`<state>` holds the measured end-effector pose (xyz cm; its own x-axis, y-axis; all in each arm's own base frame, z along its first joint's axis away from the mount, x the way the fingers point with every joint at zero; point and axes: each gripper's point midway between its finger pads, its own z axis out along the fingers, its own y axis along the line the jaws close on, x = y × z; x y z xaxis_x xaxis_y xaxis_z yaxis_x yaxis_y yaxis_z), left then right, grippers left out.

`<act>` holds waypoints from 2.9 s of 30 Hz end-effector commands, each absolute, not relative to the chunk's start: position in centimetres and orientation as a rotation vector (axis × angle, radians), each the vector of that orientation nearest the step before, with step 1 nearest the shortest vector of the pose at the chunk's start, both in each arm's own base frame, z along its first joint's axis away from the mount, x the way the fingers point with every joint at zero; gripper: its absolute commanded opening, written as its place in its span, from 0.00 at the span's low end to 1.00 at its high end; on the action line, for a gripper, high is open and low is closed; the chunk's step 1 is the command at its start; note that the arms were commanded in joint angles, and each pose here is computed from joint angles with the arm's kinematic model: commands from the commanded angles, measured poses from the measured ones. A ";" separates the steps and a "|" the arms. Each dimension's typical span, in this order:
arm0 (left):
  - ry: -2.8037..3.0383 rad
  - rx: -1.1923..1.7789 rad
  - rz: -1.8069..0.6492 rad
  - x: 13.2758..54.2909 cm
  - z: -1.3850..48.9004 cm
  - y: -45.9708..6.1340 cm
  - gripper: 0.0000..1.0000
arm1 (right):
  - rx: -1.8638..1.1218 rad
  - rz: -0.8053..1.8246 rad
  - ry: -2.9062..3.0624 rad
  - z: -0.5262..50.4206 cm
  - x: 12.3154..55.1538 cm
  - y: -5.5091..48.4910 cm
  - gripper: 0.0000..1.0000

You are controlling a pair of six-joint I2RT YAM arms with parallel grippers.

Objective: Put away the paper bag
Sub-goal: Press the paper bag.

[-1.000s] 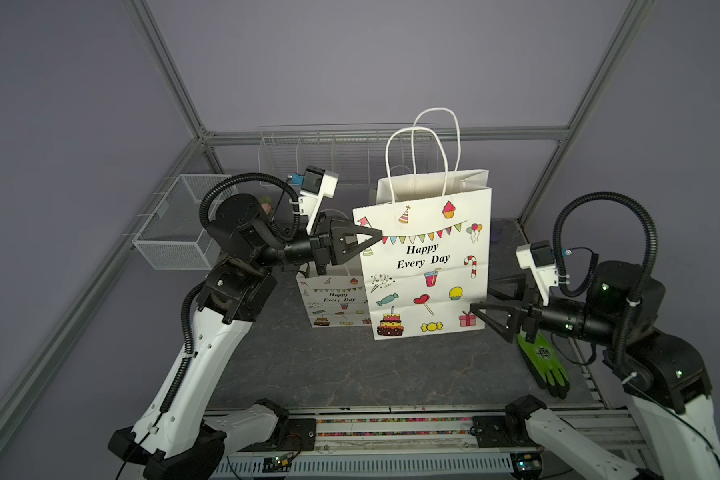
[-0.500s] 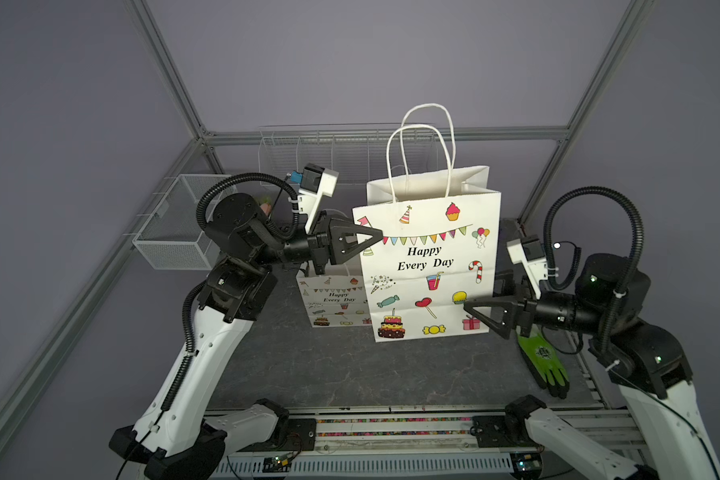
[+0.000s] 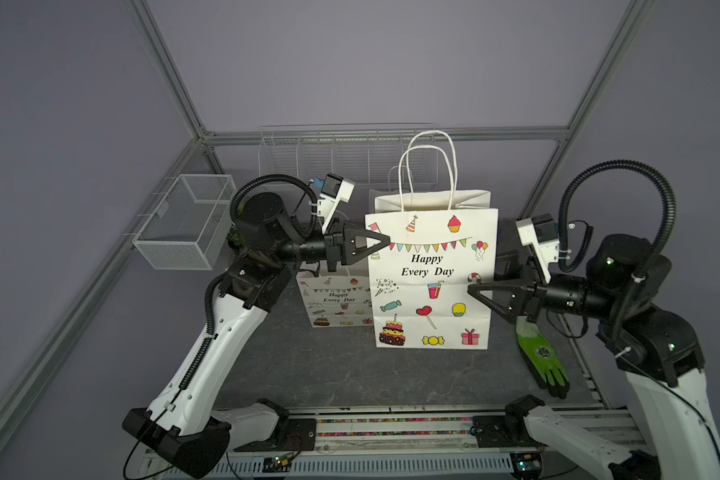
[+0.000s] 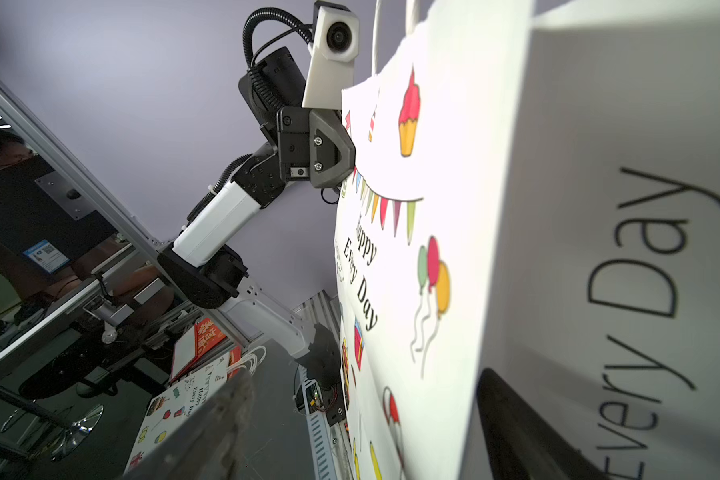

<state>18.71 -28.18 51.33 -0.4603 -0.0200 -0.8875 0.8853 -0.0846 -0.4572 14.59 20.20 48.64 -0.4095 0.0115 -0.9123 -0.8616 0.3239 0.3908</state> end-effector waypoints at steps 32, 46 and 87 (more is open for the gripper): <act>1.576 0.841 -1.536 19.4 47.4 -27.2 0.97 | -0.700 1.086 1.686 50.3 18.9 19.0 0.07; 1.486 0.721 -1.381 20.0 49.0 -23.3 1.00 | -0.954 1.440 1.461 56.0 15.1 20.2 0.07; 1.274 1.002 -1.423 18.8 52.5 -24.5 0.11 | -0.979 1.596 1.439 59.5 18.4 22.1 0.06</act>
<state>19.87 -24.83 50.64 -0.2620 -0.0904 -0.9608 0.9650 -0.0117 -0.2621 17.81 21.87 59.66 -0.4181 0.0332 -0.9078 -0.9053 -0.0974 0.4134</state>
